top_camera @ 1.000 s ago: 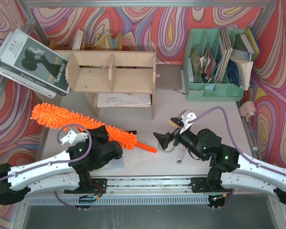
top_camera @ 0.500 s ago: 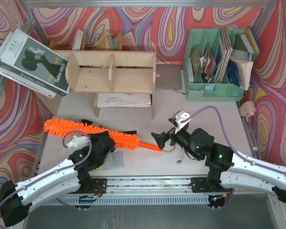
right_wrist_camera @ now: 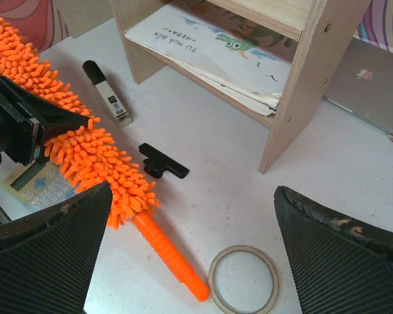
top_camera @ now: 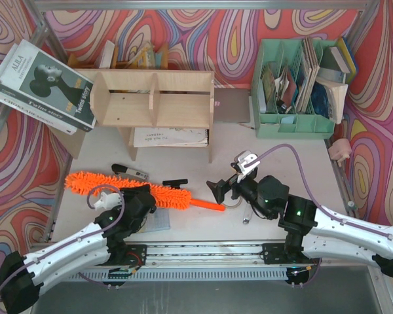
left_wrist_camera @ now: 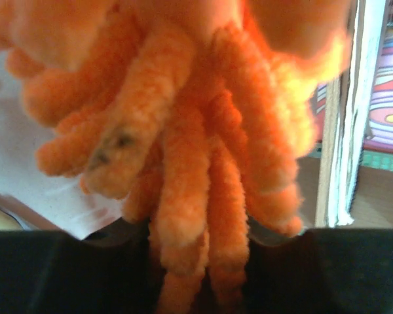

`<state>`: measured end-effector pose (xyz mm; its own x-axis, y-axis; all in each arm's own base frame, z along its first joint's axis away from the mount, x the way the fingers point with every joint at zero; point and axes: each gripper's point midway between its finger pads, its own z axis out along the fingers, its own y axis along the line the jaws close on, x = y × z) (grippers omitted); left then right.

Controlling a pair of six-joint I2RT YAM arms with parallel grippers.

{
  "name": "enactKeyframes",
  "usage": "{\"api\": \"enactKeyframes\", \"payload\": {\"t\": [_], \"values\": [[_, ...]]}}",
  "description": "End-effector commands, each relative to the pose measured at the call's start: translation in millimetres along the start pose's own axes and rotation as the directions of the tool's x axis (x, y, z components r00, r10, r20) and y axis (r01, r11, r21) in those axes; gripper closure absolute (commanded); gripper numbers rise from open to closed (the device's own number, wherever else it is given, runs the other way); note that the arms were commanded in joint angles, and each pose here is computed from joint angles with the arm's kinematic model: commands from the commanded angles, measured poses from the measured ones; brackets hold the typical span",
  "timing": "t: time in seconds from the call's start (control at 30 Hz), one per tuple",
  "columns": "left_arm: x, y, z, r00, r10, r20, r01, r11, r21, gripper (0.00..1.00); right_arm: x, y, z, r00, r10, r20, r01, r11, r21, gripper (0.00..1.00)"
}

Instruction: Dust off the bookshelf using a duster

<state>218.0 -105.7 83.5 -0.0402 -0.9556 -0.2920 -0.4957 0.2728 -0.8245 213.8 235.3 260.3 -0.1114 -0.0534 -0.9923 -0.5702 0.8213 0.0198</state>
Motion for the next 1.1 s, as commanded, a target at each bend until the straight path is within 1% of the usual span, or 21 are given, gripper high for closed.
{"api": "enactKeyframes", "payload": {"t": [0.0, 0.1, 0.2, 0.33, 0.43, 0.47, 0.57, 0.6, 0.67, 0.7, 0.73, 0.8, 0.9, 0.97, 1.0, 1.03, 1.07], "values": [[-8, 12, -1, 1.0, -0.019, 0.019, 0.02, 0.999, -0.044, 0.57, -8, -6, 1, 0.999, 0.028, 0.023, -0.029, 0.999, 0.041, 0.01], [-13, 15, -5, 1.0, 0.007, 0.024, -0.005, 0.998, -0.063, 0.48, -8, -7, 1, 0.999, 0.03, 0.021, -0.031, 0.998, 0.049, 0.01], [-19, 18, -9, 0.999, 0.023, 0.031, -0.02, 0.996, -0.084, 0.3, -9, -9, 1, 0.999, 0.032, 0.02, -0.033, 0.998, 0.061, 0.01], [-32, 14, -19, 0.998, 0.044, 0.044, -0.04, 0.995, -0.094, 0.14, -13, -13, 0, 0.999, 0.031, 0.022, -0.033, 0.996, 0.085, 0.01], [-43, 3, -30, 0.996, 0.084, 0.043, -0.081, 0.994, -0.067, 0.09, -17, -18, -2, 0.999, 0.024, 0.023, -0.027, 0.994, 0.109, 0.01], [-47, -1, -35, 0.994, 0.105, 0.038, -0.103, 0.993, -0.057, 0.03, -17, -21, -3, 0.999, 0.024, 0.023, -0.026, 0.993, 0.119, 0.01], [-61, -14, -51, 0.98, 0.195, 0.032, -0.194, 0.981, -0.031, 0.02, -20, -29, -6, 0.999, 0.022, 0.026, -0.026, 0.986, 0.167, 0.01], [-68, -24, -57, 0.974, 0.222, 0.038, -0.222, 0.975, -0.013, 0.02, -20, -33, -6, 0.999, 0.022, 0.028, -0.027, 0.982, 0.186, 0.01], [-80, -38, -66, 0.948, 0.31, 0.068, -0.312, 0.95, 0.012, 0.02, -20, -42, -7, 0.999, 0.026, 0.034, -0.033, 0.97, 0.243, 0.01], [-85, -43, -69, 0.927, 0.365, 0.083, -0.367, 0.93, 0.016, 0.02, -20, -47, -8, 0.999, 0.03, 0.038, -0.039, 0.962, 0.272, 0.01], [-93, -48, -71, 0.894, 0.432, 0.118, -0.436, 0.9, 0.006, 0.02, -21, -52, -8, 0.998, 0.039, 0.045, -0.051, 0.951, 0.304, 0.01], [-104, -60, -72, 0.831, 0.527, 0.175, -0.533, 0.846, -0.018, 0.02, -20, -60, -8, 0.997, 0.058, 0.045, -0.071, 0.927, 0.368, 0.01], [-116, -77, -68, 0.715, 0.642, 0.276, -0.646, 0.758, -0.091, 0.02, -9, -80, -7, 0.993, 0.114, 0.0, -0.099, 0.856, 0.508, 0.01], [-121, -89, -61, 0.611, 0.713, 0.345, -0.709, 0.686, -0.162, 0.02, -1, -95, -2, 0.985, 0.171, -0.038, -0.119, 0.814, 0.569, 0.01], [-121, -92, -56, 0.543, 0.755, 0.367, -0.745, 0.635, -0.205, 0.02, 7, -101, 2, 0.977, 0.204, -0.06, -0.131, 0.8, 0.586, 0.01], [-120, -98, -52, 0.488, 0.781, 0.389, -0.765, 0.598, -0.239, 0.02, 15, -108, 5, 0.968, 0.238, -0.081, -0.144, 0.787, 0.6, 0.01], [-121, -100, -48, 0.412, 0.821, 0.395, -0.789, 0.538, -0.295, 0.02, 23, -115, 8, 0.956, 0.277, -0.097, -0.162, 0.774, 0.612, 0.01]]}}
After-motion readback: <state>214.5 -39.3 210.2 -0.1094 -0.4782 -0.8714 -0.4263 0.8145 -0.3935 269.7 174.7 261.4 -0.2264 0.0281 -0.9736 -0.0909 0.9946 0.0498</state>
